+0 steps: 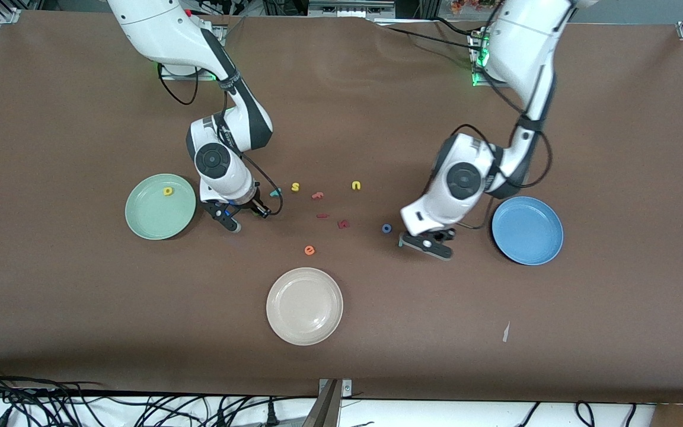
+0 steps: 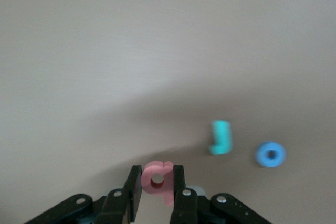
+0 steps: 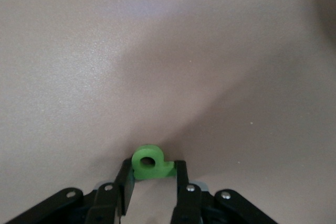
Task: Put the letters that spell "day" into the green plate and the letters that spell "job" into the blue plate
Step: 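Place the d on the green plate while the left gripper places the 9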
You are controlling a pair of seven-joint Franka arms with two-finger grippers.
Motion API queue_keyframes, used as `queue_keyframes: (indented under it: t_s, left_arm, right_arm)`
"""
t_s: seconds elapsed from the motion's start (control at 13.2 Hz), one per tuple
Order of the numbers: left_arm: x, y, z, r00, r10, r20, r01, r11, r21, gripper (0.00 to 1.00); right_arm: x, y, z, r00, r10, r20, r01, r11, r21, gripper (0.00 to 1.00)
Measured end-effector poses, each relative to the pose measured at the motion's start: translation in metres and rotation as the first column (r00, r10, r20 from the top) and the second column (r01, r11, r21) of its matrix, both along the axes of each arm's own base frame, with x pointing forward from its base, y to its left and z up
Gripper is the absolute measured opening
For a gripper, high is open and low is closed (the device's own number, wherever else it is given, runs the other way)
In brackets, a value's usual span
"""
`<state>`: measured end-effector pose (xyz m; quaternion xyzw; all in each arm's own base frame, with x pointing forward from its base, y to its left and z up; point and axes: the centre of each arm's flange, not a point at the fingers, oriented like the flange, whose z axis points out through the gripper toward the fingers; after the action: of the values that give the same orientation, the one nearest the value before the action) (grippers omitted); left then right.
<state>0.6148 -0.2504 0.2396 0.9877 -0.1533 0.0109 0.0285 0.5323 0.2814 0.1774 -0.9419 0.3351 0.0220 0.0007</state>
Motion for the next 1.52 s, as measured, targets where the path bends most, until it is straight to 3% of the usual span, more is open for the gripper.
queue_keyframes:
  t_s: [0.15, 0.3, 0.68, 0.76, 1.06, 1.14, 1.22, 1.52]
  left_arm:
    - [0.012, 0.064, 0.039, 0.999, 0.032, -0.028, -0.032, 0.999, -0.005, 0.28]
    - [0.006, 0.129, 0.054, 0.999, 0.018, -0.046, -0.018, 1.0, -0.011, 0.28]
    - [-0.026, 0.233, 0.03, 0.993, -0.027, -0.114, 0.024, 0.999, -0.022, 0.28]
    - [-0.029, 0.238, 0.026, 0.992, -0.03, -0.122, 0.028, 0.999, -0.023, 0.32]
    - [-0.029, 0.221, 0.026, 0.993, -0.057, -0.103, 0.054, 0.998, -0.026, 0.73]
    - [-0.027, 0.21, 0.027, 0.994, -0.073, -0.083, 0.071, 0.997, -0.025, 0.78]
    - [-0.025, 0.195, 0.029, 0.994, -0.085, -0.065, 0.082, 0.996, -0.035, 0.78]
    - [-0.015, 0.086, 0.039, 0.997, -0.082, -0.004, 0.079, 0.977, -0.2, 0.81]
  right_arm:
    - [0.001, -0.002, 0.001, 1.0, 0.0, 0.002, 0.0, 1.0, -0.001, 0.36]
    - [0.007, -0.011, 0.006, 1.0, 0.014, -0.002, -0.014, 1.0, -0.011, 0.36]
    - [0.037, -0.106, 0.069, 0.979, 0.178, -0.104, -0.183, 0.982, -0.042, 0.36]
    - [0.041, -0.128, 0.074, 0.97, 0.215, -0.115, -0.221, 0.974, -0.042, 0.36]
    - [0.042, -0.194, 0.058, 0.939, 0.3, -0.165, -0.31, 0.95, -0.036, 0.36]
    - [0.041, -0.202, 0.053, 0.938, 0.3, -0.176, -0.31, 0.95, -0.035, 0.36]
    - [0.041, -0.204, 0.049, 0.937, 0.298, -0.182, -0.309, 0.95, -0.037, 0.42]
    - [0.041, -0.196, 0.049, 0.935, 0.306, -0.18, -0.317, 0.948, -0.034, 0.85]
